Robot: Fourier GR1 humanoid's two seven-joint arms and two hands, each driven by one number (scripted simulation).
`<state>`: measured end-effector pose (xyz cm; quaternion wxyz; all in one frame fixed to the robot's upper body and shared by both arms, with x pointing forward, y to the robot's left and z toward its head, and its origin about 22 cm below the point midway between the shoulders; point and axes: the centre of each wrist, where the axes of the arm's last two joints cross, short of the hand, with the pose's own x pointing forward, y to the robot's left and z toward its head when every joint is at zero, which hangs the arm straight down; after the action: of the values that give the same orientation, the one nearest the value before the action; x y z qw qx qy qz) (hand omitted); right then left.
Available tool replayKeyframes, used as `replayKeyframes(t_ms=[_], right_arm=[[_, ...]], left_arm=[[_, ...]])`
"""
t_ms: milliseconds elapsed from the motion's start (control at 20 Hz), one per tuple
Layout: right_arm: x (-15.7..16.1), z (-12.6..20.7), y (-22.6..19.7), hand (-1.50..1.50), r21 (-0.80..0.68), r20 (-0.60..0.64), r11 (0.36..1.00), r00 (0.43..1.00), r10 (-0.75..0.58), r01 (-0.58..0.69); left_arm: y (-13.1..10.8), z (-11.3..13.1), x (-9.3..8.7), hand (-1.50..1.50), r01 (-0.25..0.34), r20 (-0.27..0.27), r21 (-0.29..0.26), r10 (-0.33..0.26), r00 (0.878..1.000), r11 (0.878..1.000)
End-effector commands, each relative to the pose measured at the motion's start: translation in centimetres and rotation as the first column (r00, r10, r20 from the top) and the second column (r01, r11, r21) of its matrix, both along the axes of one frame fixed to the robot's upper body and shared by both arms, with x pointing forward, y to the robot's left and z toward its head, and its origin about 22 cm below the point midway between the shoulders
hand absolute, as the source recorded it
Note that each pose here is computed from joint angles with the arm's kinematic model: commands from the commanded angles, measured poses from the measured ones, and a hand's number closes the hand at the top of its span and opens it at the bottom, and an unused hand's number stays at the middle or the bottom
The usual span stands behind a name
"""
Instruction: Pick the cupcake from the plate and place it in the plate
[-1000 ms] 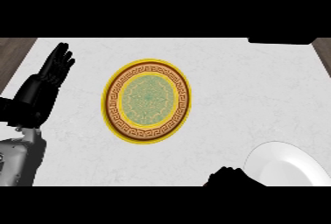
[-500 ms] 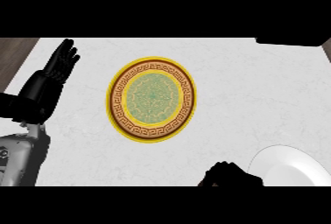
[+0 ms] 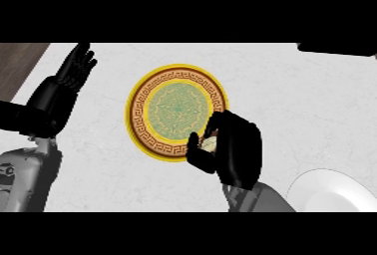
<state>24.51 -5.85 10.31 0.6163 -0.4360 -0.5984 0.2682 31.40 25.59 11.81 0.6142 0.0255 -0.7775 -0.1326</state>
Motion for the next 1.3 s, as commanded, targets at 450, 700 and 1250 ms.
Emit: replayKeyframes(t_ms=[450, 700, 1250], right_arm=[[9.7, -0.3, 2.3, -1.50, 0.312, 0.005, 0.945, 0.994, -0.109, 0.102], [11.2, 0.8, 3.3, -1.50, 0.423, 0.158, 0.902, 0.973, -0.170, 0.089], [10.7, -1.6, 2.9, -1.50, 0.658, 0.215, 0.750, 0.935, -0.281, 0.075]], left_arm=[[-1.3, -0.7, 0.6, 0.00, 0.039, -0.006, -0.008, -0.039, 0.999, 0.999], [-1.7, -0.4, 0.7, 0.00, 0.029, -0.005, -0.005, -0.029, 1.000, 1.000], [1.7, -0.6, -0.2, 0.00, -0.072, -0.020, 0.006, 0.072, 0.997, 0.997]])
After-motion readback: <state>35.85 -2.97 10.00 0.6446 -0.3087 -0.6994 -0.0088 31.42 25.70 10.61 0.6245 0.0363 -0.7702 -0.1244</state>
